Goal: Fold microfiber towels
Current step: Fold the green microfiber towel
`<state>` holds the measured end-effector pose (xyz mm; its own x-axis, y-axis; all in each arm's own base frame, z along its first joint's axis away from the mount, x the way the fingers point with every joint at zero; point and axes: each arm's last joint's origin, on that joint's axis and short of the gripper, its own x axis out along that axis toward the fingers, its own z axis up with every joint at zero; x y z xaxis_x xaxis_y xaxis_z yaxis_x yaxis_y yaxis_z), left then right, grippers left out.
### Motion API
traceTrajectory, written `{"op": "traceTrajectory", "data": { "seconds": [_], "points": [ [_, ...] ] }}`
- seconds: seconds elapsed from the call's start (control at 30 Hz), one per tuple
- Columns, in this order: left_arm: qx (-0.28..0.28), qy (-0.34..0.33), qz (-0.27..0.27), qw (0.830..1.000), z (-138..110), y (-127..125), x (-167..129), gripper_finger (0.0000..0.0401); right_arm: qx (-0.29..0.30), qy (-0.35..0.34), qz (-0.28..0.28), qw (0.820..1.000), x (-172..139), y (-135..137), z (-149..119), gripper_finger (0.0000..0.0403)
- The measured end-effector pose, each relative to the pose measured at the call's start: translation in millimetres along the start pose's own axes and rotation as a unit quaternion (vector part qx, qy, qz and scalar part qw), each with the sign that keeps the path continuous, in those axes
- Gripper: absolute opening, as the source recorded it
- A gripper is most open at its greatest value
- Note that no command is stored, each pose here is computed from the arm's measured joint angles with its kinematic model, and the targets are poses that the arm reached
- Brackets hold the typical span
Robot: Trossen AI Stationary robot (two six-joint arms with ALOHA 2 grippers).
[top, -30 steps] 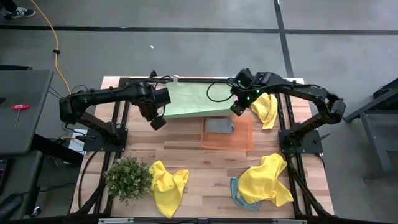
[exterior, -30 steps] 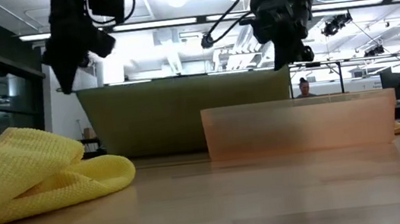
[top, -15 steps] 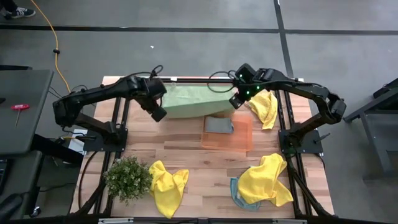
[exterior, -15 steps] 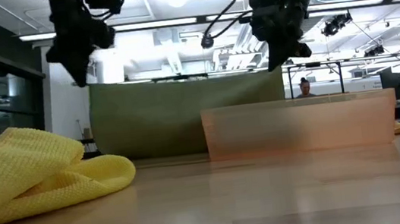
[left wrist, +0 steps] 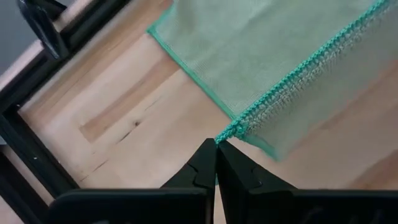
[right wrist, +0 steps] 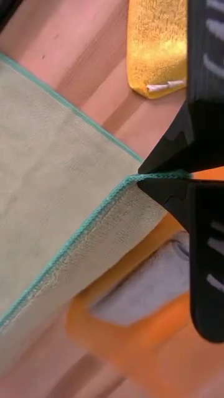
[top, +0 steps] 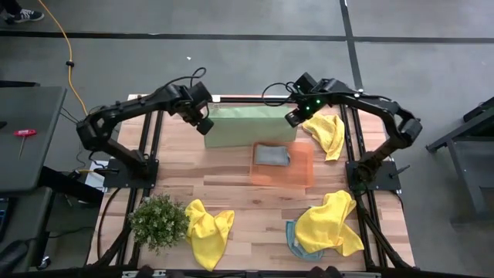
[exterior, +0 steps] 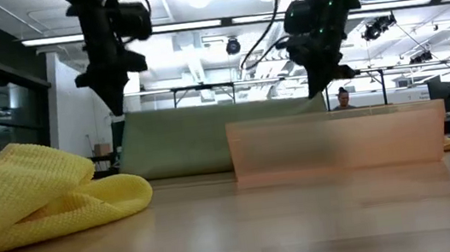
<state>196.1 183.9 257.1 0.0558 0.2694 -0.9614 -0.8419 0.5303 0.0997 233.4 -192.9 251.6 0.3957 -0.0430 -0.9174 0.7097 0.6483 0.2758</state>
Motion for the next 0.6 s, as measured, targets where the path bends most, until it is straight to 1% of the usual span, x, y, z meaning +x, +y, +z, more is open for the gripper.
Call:
{"op": "traceTrajectory", "data": {
  "seconds": [0.07,0.13,0.23,0.47,0.6],
  "points": [
    [0.004,0.015,0.011,1.000,2.4,-2.0,9.6,0.0000,-0.002,0.000,-0.011,1.000,7.0,-0.3,2.7,0.0000],
    [0.008,0.022,0.034,0.999,5.8,-4.3,19.4,0.0000,-0.001,-0.007,-0.029,1.000,12.9,-1.2,6.0,0.0000],
    [0.011,0.016,0.072,0.997,12.7,-6.4,33.0,0.0000,0.007,-0.022,-0.053,0.998,20.2,-3.6,11.3,0.0000],
    [-0.002,-0.003,0.089,0.996,25.1,-11.2,54.6,0.0000,0.007,-0.024,-0.098,0.995,35.2,-9.2,16.5,0.0000],
    [0.001,0.000,0.118,0.993,26.3,-11.4,61.9,0.0000,0.007,-0.019,-0.103,0.994,49.6,-11.9,20.4,0.0000]
  ]
}}
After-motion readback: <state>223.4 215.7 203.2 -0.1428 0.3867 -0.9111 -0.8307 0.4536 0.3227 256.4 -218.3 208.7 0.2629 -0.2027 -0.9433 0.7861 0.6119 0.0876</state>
